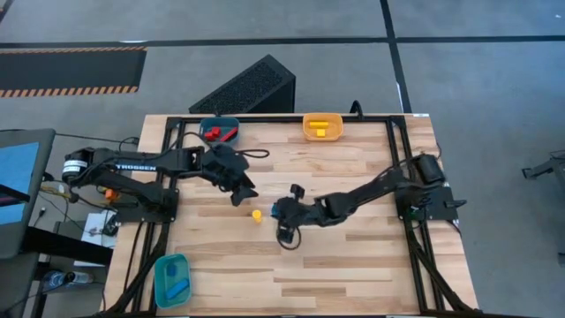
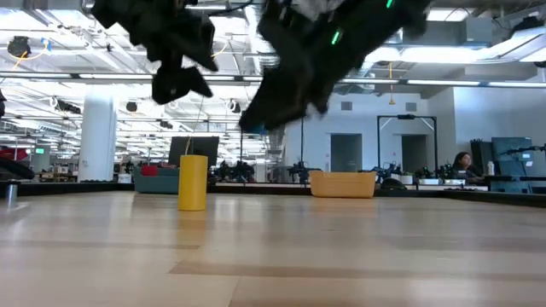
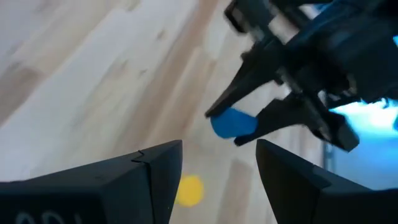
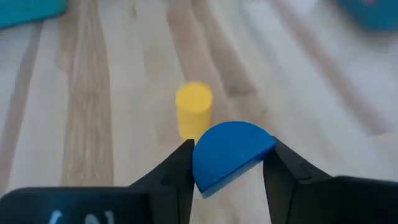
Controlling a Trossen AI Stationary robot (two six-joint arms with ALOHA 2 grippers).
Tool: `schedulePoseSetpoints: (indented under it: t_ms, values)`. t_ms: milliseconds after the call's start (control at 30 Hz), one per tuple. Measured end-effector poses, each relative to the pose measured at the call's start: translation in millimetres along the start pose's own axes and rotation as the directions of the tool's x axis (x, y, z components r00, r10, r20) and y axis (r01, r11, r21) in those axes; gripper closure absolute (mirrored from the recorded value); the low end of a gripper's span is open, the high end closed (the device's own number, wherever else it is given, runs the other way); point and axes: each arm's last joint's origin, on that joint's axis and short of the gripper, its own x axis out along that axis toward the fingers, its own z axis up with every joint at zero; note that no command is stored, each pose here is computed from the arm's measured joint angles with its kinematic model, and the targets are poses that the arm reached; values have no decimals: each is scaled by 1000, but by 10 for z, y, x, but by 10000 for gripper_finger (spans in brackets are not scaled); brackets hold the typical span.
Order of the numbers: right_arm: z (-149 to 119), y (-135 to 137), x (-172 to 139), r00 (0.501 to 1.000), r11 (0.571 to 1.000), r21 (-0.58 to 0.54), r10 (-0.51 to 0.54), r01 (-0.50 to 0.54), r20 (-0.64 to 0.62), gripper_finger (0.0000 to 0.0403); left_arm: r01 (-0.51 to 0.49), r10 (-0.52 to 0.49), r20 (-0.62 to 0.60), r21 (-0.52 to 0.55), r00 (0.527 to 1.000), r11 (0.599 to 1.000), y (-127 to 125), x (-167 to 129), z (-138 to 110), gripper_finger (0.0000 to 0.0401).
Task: Sort & place blocks by color
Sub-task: Put the blue block into the green bin
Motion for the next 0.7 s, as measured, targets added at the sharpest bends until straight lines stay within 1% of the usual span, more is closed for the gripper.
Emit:
schedulePoseSetpoints:
  t_ms: [100,200,300,400,467,500,600,700]
  values:
    - [189,-9,-259,996,998,-36,-45,47,74,255,39,-39,49,-1,998,999,-91,13,19,211]
    - [328,-56,-468,987,993,-60,-97,105,128,252,89,-92,118,23,989,996,-153,8,80,211]
    - [437,-103,-645,974,986,-56,-143,155,173,256,147,-151,203,36,967,988,-210,-2,166,211]
    - [505,-115,-787,962,981,-45,-175,188,210,256,209,-213,297,45,931,977,-258,8,269,211]
    - [531,-102,-857,953,975,-62,-195,215,232,251,257,-251,361,33,898,966,-296,46,339,211]
    - [538,-94,-890,949,971,-75,-204,228,240,249,271,-253,377,6,891,963,-303,76,351,211]
    - [555,-72,-958,947,969,-92,-199,228,253,248,317,-269,400,-58,876,947,-314,216,380,204]
    - [542,-37,-986,949,970,-104,-189,221,253,250,390,-332,406,-66,851,919,-364,354,391,186]
